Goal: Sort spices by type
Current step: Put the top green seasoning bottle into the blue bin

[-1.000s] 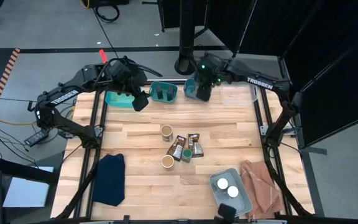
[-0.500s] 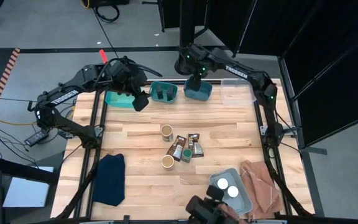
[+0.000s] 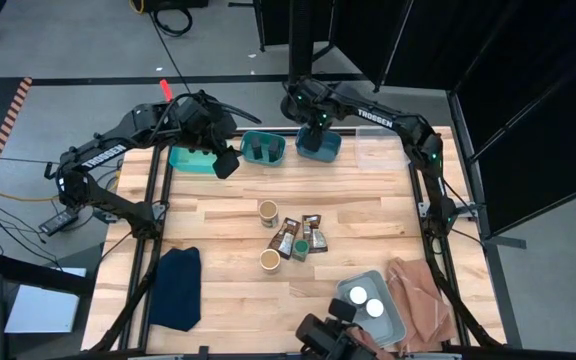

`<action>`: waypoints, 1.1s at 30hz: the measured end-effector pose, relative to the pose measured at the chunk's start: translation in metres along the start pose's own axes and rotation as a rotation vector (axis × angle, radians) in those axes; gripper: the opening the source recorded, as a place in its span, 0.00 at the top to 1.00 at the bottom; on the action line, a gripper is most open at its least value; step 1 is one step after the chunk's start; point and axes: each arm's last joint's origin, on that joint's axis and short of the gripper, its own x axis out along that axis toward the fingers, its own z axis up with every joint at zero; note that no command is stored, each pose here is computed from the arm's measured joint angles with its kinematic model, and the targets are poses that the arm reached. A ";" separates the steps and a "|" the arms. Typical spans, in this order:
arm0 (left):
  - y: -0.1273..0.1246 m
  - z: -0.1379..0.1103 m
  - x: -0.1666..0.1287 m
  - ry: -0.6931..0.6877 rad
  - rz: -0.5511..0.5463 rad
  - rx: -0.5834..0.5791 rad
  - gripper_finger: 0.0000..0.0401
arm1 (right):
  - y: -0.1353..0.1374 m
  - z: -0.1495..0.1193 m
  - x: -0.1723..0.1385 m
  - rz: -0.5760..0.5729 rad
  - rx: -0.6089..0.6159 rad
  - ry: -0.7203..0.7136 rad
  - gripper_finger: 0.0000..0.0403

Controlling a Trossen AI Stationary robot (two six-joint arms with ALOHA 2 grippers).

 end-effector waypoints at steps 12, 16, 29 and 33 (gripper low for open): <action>0.000 0.000 0.000 -0.001 0.001 -0.004 0.34 | 0.006 -0.006 0.022 0.002 -0.008 0.006 0.48; 0.000 0.000 0.000 -0.002 0.003 -0.005 0.34 | 0.006 -0.006 0.027 -0.004 -0.006 -0.008 0.48; 0.000 0.000 0.000 -0.001 0.002 -0.005 0.34 | 0.008 -0.007 0.028 -0.001 -0.011 -0.011 0.35; 0.000 0.000 0.000 -0.001 0.002 -0.005 0.34 | 0.008 -0.007 0.028 -0.001 -0.011 -0.012 0.27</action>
